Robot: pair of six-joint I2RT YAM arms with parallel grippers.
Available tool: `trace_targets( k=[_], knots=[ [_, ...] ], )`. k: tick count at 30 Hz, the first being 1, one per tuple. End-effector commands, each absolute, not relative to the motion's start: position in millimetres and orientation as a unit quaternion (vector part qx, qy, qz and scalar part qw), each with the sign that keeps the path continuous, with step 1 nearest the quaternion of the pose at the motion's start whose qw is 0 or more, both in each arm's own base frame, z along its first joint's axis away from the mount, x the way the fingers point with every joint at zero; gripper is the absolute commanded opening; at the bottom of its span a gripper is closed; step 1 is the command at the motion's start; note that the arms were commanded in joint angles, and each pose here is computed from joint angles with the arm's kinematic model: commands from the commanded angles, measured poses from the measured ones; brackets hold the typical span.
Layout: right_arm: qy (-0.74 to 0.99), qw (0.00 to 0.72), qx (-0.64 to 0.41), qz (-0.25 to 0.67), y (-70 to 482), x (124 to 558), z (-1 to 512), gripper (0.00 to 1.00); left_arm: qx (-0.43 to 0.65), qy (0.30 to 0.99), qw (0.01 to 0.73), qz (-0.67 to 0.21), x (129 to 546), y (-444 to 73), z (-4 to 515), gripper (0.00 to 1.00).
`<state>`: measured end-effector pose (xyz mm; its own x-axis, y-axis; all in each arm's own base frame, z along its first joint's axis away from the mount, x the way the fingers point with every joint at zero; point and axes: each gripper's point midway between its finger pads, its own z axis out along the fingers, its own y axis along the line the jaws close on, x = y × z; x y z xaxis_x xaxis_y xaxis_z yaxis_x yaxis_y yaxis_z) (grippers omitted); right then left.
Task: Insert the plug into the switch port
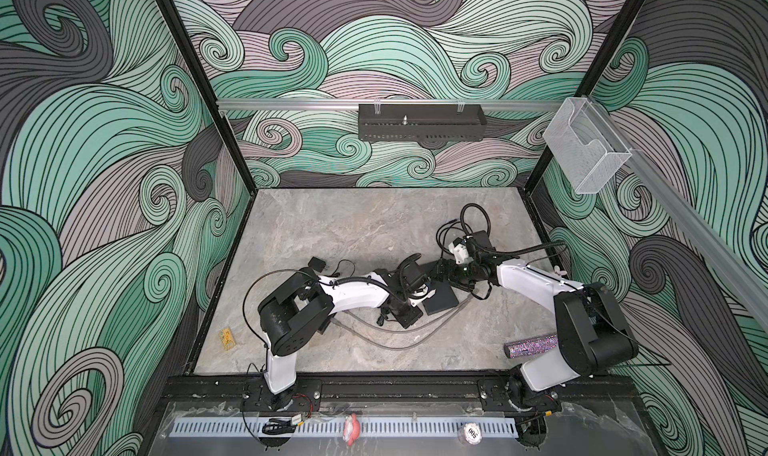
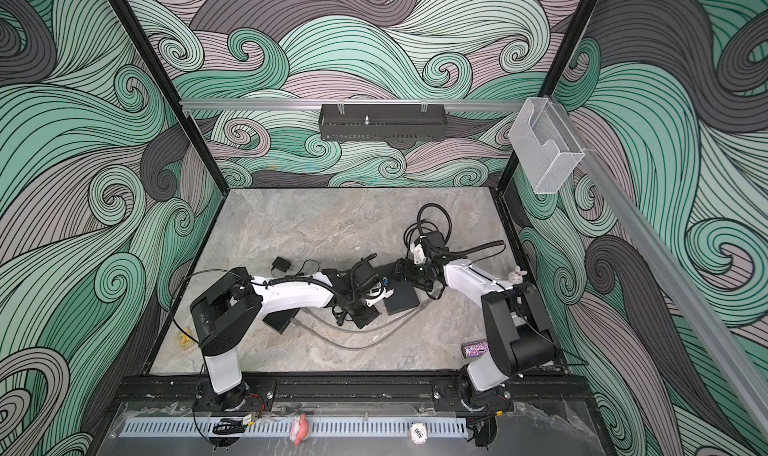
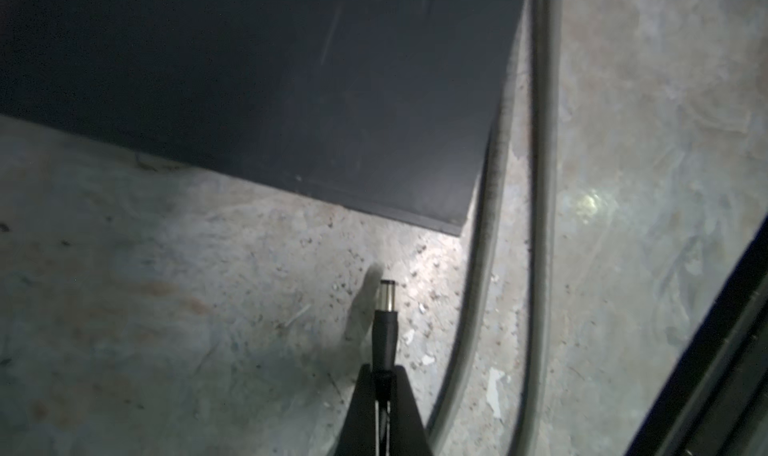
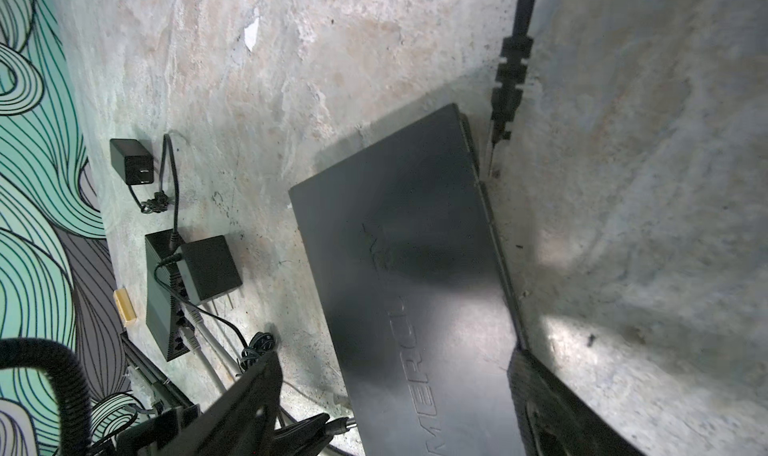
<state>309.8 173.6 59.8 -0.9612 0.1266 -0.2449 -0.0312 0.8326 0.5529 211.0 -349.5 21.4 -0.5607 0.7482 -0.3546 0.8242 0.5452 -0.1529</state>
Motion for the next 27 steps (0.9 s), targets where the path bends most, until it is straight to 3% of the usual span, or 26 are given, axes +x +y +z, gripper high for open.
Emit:
trace_targets(
  k=[1, 27],
  knots=[
    [0.943, 0.136, 0.011, 0.302, 176, 315, 59, 0.86, 0.459, 0.860, 0.170, -0.142, 230, -359, 20, 0.00],
    [0.948, 0.113, 0.022, 0.297, 170, 305, 38, 0.85, 0.449, 0.853, 0.203, -0.171, 238, -361, 33, 0.00]
  ],
)
